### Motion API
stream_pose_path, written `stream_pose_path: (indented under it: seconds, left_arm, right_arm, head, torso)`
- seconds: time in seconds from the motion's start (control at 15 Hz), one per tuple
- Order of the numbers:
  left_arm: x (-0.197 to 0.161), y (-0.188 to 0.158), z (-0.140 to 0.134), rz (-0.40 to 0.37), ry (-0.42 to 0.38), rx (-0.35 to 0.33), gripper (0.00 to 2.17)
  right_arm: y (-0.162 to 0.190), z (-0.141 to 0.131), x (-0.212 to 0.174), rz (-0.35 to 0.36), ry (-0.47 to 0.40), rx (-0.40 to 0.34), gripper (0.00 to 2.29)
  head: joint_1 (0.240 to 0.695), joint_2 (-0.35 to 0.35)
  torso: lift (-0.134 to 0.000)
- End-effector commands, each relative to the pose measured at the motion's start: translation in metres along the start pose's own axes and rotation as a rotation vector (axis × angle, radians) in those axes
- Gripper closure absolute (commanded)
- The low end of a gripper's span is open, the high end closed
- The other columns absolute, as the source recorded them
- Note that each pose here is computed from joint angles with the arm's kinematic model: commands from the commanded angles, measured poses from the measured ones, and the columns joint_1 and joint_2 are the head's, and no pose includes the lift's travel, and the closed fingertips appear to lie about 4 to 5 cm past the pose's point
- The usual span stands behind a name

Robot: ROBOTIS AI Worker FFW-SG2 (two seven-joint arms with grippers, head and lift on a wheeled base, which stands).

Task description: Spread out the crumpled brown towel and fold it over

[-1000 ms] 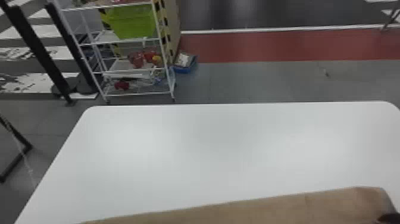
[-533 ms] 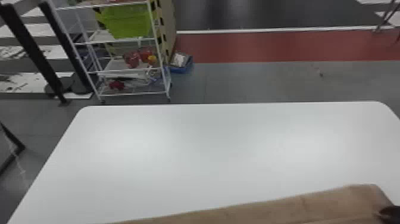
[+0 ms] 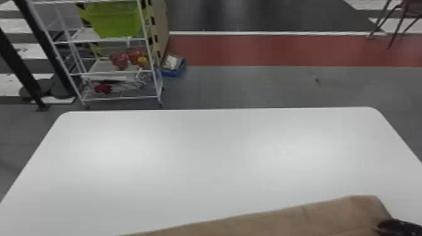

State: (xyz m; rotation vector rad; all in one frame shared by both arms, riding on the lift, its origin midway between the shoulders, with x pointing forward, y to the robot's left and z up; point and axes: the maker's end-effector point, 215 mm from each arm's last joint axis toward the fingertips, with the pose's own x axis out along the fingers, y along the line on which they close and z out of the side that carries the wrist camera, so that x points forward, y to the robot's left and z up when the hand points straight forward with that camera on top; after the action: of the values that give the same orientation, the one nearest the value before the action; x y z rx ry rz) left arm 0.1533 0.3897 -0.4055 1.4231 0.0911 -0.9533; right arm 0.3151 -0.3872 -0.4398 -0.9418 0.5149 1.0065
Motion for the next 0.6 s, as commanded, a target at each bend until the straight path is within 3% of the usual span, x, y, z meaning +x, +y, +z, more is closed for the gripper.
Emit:
stream_pose_path:
  seconds: [0.0, 0.27, 0.47, 0.53]
  left_arm:
    - [-0.005, 0.007, 0.005, -0.014, 0.015, 0.043, 1.37]
    - [0.003, -0.005, 0.015, -0.052, -0.015, 0.034, 1.36]
    - [0.006, -0.008, 0.017, -0.057, -0.023, 0.027, 0.88]
    - [0.006, -0.009, 0.017, -0.061, -0.022, 0.026, 0.51]
  right_arm:
    - [-0.003, 0.003, -0.003, -0.011, -0.003, -0.006, 1.38]
    - [0.006, 0.001, 0.000, -0.005, -0.009, 0.009, 1.38]
    - [0.007, 0.002, 0.001, -0.004, -0.012, 0.009, 1.38]
    - [0.007, 0.001, 0.001, -0.003, -0.012, 0.014, 1.38]
  head:
    - [0.695, 0.009]
    - [0.695, -0.006]
    - [0.695, -0.026]
    - [0.695, -0.026]
  torso:
    - [-0.122]
    - [-0.122]
    - [-0.122]
    - [-0.122]
